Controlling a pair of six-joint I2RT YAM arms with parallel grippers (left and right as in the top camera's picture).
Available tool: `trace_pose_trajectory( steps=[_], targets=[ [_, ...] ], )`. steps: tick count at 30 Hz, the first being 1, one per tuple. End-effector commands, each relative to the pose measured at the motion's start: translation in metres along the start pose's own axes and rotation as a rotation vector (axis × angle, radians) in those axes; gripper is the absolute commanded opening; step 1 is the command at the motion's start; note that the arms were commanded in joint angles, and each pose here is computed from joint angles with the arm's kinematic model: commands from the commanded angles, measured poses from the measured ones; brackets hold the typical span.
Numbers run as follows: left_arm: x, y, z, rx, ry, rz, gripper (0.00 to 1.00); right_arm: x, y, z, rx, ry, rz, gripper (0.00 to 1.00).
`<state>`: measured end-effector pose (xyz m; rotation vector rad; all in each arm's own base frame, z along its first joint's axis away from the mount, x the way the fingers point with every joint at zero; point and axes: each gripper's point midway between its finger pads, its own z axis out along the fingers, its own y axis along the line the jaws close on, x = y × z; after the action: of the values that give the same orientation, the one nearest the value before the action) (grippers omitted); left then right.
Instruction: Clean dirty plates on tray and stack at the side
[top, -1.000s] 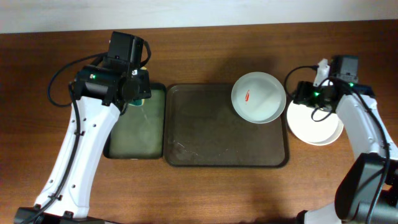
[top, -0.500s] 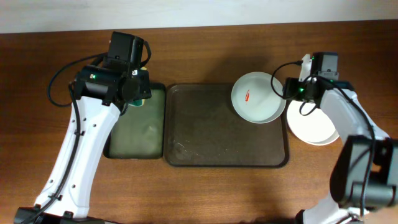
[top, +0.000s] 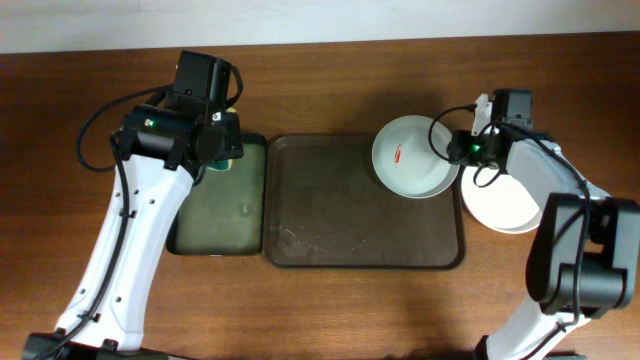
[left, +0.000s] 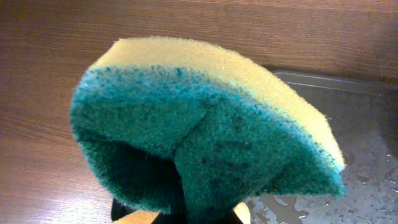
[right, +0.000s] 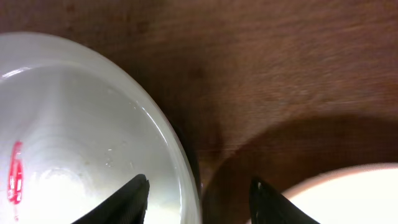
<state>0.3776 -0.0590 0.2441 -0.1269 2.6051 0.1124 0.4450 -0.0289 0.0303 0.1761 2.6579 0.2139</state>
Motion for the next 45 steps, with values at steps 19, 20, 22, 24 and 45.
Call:
trace_pose_trajectory(
  steps=[19,20,22,24,45],
  targets=[
    [-0.001,0.000,-0.002,0.007,-0.002,0.012,0.00,0.057,0.080,-0.015,-0.294,0.248,0.010,0.04],
    [-0.001,0.000,-0.002,0.007,-0.003,0.011,0.00,0.067,0.085,-0.017,-0.293,0.289,0.003,0.04],
    [-0.001,0.000,-0.002,0.008,-0.005,0.011,0.00,0.083,0.090,-0.017,-0.251,0.349,-0.022,0.04],
    [-0.001,0.000,-0.002,0.008,-0.005,0.011,0.00,0.090,0.084,-0.015,-0.167,0.368,-0.061,0.04],
    [-0.002,0.000,-0.002,0.009,-0.009,0.010,0.00,0.056,0.097,-0.092,-0.103,0.475,-0.142,0.98]
  ],
)
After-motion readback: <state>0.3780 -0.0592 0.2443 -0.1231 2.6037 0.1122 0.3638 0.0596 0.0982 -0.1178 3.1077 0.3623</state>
